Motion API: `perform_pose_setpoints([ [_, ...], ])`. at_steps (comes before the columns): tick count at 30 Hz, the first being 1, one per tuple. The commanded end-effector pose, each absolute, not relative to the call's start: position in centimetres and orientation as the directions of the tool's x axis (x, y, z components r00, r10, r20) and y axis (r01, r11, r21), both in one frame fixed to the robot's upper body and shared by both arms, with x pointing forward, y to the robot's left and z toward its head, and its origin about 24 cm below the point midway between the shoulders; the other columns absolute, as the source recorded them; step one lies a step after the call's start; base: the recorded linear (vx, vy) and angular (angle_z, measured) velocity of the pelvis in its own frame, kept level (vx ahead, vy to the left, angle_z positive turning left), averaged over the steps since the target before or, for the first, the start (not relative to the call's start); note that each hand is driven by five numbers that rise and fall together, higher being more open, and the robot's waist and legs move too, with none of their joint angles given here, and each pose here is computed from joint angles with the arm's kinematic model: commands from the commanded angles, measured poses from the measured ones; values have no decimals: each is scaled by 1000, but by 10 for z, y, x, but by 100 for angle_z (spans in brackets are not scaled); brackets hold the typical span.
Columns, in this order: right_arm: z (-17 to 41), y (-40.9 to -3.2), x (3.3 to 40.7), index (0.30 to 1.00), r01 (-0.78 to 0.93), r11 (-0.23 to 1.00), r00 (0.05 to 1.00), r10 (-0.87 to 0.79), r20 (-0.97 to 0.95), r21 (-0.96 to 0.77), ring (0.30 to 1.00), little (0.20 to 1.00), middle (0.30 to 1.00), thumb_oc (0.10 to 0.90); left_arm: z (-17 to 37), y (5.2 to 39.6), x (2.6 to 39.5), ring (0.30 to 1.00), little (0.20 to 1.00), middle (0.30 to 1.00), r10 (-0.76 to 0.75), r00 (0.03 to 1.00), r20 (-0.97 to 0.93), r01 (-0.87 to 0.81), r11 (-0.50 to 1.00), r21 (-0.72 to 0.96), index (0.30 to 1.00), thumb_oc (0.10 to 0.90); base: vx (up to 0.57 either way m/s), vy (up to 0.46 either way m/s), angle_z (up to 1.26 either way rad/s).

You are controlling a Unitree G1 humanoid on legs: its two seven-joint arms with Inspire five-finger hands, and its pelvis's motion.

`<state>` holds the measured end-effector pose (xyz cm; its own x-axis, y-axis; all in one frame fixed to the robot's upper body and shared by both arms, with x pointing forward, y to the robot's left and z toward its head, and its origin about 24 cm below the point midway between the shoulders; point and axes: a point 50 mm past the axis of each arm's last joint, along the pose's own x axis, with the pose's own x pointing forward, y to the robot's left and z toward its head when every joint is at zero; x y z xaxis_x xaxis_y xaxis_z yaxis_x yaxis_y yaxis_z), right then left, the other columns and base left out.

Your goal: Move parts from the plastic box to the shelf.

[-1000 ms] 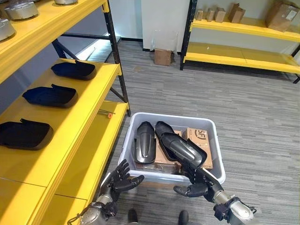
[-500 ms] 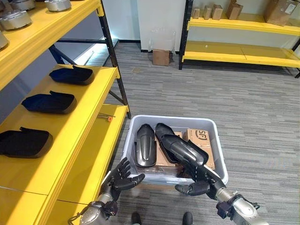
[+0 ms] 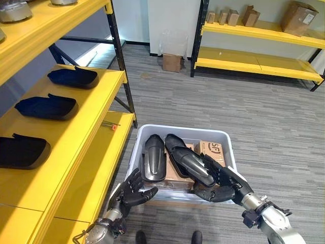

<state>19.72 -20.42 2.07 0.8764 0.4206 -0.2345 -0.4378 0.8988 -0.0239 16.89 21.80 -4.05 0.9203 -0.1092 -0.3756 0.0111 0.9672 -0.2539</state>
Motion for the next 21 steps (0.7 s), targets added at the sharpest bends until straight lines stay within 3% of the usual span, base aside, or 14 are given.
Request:
perform_pose_setpoints([
  [1,100,-204,228,1000,-456,870,868,481,120,-188,1000,1000,1000,900,8,219,206,1000,1000,1000,-185,975,-125,155,964,-217,1000,900,-26,-25,-4],
  [9,125,-219,238,1000,-423,838,862,489,133,-345,1000,1000,1000,900,19,213,214,1000,1000,1000,-250,964,-87,229,953,-196,1000,900,-64,-21,-2],
  [12,143,-230,259,1000,-363,791,877,469,107,-492,1000,1000,1000,900,30,207,223,1000,1000,1000,-284,958,-42,270,941,-204,1000,900,-151,-9,1],
  [21,194,-234,277,1000,-226,704,859,469,203,-673,1000,1000,1000,900,60,207,237,1000,1000,1000,-283,956,83,293,940,-174,1000,900,-102,18,-4],
])
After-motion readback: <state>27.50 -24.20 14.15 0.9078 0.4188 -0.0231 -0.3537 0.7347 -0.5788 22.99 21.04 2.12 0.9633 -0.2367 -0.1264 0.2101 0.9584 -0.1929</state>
